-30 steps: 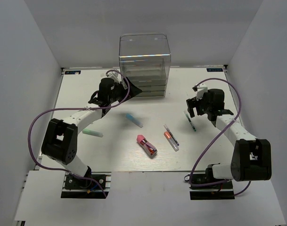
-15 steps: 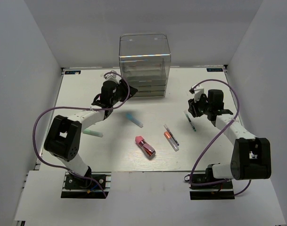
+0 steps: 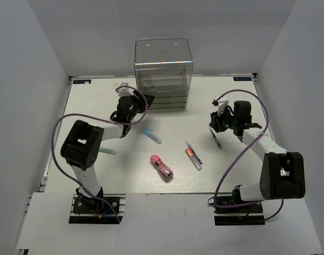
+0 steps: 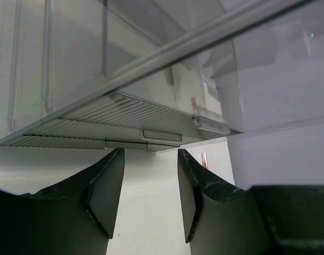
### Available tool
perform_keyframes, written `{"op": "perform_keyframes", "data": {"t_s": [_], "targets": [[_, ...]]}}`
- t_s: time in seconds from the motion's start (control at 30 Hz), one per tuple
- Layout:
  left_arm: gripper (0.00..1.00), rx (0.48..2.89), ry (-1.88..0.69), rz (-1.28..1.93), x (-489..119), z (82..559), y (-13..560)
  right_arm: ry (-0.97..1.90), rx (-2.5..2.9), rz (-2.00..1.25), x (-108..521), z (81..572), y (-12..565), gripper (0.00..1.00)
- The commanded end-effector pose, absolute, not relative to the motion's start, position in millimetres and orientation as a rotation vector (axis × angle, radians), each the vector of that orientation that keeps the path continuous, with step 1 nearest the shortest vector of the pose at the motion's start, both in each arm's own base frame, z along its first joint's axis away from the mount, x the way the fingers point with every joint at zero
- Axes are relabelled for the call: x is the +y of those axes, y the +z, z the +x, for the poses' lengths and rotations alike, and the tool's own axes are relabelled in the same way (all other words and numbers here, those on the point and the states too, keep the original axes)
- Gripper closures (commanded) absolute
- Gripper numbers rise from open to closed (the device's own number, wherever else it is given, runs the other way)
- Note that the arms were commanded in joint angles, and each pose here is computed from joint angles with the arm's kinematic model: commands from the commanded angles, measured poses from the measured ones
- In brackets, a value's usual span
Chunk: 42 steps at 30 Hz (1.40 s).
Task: Sort the stationery into containers
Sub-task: Open the storage box at the center of the board.
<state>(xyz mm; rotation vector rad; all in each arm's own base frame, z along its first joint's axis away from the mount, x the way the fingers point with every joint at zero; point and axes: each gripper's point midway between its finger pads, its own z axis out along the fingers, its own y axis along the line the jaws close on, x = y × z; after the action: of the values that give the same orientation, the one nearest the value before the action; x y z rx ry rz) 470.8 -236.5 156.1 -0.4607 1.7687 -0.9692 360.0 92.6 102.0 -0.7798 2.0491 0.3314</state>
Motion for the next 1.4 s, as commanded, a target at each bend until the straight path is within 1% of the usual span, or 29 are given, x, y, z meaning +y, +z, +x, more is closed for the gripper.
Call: {"op": "perform_keyframes", "data": {"t_s": [0.0,0.1,0.13,0.17,0.2,0.33,0.5,0.57,0.63,0.8,1.0,1.03,1.1,1.13,1.23,1.27,1.37], "targets": [[0.45,1.634,-1.06,-0.498,-241,480,181,0.36,1.968,-0.811,101,364,113,0.56],[0.45,1.589,-1.094,-0.485,-250,488,195,0.376,1.969,-0.816,103,362,111,0.56],[0.44,1.595,-1.092,-0.487,-251,491,191,0.376,1.969,-0.819,104,362,111,0.56],[0.44,1.569,-1.109,-0.487,-252,493,201,0.375,1.968,-0.818,103,361,111,0.56],[0.44,1.586,-1.111,-0.484,-257,492,193,0.378,1.968,-0.82,103,361,111,0.56],[0.44,1.544,-1.146,-0.492,-259,495,204,0.372,1.97,-0.822,102,362,109,0.56],[0.44,1.559,-1.155,-0.497,-265,494,195,0.367,1.968,-0.831,102,363,107,0.56],[0.44,1.537,-1.172,-0.499,-266,496,200,0.362,1.964,-0.834,102,363,108,0.56],[0.45,1.519,-1.18,-0.493,-268,501,208,0.361,1.969,-0.833,101,362,106,0.56],[0.48,1.517,-1.188,-0.5,-272,508,206,0.358,1.967,-0.84,101,361,104,0.56],[0.61,1.498,-1.21,-0.531,-272,512,205,0.356,1.963,-0.842,101,360,104,0.56],[0.67,1.483,-1.226,-0.537,-273,512,209,0.355,1.962,-0.84,101,359,104,0.56],[0.75,1.479,-1.235,-0.544,-272,511,208,0.357,1.965,-0.842,101,358,103,0.56],[0.83,1.479,-1.235,-0.544,-271,509,206,0.356,1.964,-0.839,101,358,104,0.56],[0.95,1.471,-1.265,-0.55,-271,503,207,0.358,1.961,-0.842,101,357,105,0.56],[0.98,1.476,-1.278,-0.549,-272,500,205,0.359,1.961,-0.841,101,357,105,0.56],[0.99,1.475,-1.289,-0.54,-273,488,209,0.362,1.959,-0.842,101,355,105,0.56]]}}
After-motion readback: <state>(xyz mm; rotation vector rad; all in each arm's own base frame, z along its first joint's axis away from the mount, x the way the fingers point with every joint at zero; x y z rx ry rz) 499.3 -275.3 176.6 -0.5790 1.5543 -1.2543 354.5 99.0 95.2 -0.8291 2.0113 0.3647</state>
